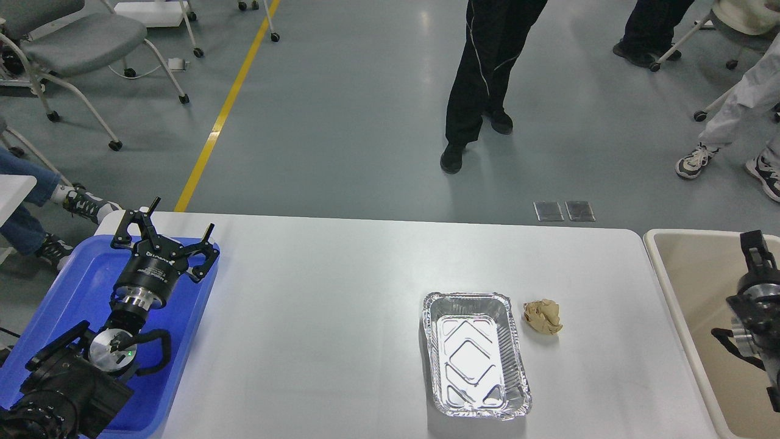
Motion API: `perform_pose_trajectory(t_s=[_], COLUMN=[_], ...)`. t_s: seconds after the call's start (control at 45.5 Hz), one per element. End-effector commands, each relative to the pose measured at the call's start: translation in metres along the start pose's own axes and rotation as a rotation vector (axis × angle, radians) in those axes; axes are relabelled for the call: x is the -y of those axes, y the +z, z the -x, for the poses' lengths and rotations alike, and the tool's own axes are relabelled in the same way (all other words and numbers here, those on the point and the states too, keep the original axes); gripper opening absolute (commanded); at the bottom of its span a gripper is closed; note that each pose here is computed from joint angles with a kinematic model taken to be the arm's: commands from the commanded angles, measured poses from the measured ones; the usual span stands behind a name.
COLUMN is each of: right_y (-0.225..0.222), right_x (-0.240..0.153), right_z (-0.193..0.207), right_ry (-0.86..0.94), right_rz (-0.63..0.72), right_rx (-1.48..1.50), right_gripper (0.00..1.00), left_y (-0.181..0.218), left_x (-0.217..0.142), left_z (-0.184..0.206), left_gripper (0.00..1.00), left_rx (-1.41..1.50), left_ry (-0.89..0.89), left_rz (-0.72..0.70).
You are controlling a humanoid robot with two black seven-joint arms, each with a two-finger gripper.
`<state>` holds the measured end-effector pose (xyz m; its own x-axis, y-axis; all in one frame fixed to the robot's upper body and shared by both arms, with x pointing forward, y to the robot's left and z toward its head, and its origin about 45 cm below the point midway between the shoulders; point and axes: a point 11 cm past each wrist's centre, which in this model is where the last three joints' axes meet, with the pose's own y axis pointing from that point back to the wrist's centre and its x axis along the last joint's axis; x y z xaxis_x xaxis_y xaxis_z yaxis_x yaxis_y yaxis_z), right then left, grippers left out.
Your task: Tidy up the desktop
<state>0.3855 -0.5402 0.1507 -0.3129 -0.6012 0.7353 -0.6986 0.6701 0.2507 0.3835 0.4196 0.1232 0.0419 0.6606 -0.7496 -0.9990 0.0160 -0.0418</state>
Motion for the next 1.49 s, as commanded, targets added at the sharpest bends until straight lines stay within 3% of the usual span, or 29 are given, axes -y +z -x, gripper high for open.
perform_pose_trajectory(t_s=[0.0, 0.395, 0.659, 0.856, 1.12, 1.471], right_y=[-0.052, -0.119, -0.188, -0.212, -0.184, -0.095], right_x=[0.01, 0.02, -0.013, -0.033, -0.044, -0.067], right_z=[-0.019, -0.08, -0.106, -0.114, -0.084, 0.029], right_ry=[0.002, -0.203, -0.45, -0.541, -0.567, -0.678], right_rz=[-0.062, -0.166, -0.452, -0.622, -0.704, -0.518], right_rx=[0.116, 0.801, 1.025, 1.148, 1.253, 1.184], right_gripper=[1.0, 1.0, 1.0, 1.0, 1.0, 1.0], left_y=[0.0, 0.0, 0.0, 0.0, 0.0, 0.0], left_x=[0.0, 0.0, 0.0, 0.0, 0.0, 0.0], left_z=[0.0, 0.0, 0.0, 0.0, 0.0, 0.0], left_gripper=[1.0, 1.0, 1.0, 1.0, 1.0, 1.0], left_rx=[0.0, -0.001, 0.0, 0.0, 0.0, 0.0], left_ry=[0.0, -0.001, 0.0, 0.0, 0.0, 0.0], left_rz=[0.0, 0.0, 0.0, 0.0, 0.0, 0.0])
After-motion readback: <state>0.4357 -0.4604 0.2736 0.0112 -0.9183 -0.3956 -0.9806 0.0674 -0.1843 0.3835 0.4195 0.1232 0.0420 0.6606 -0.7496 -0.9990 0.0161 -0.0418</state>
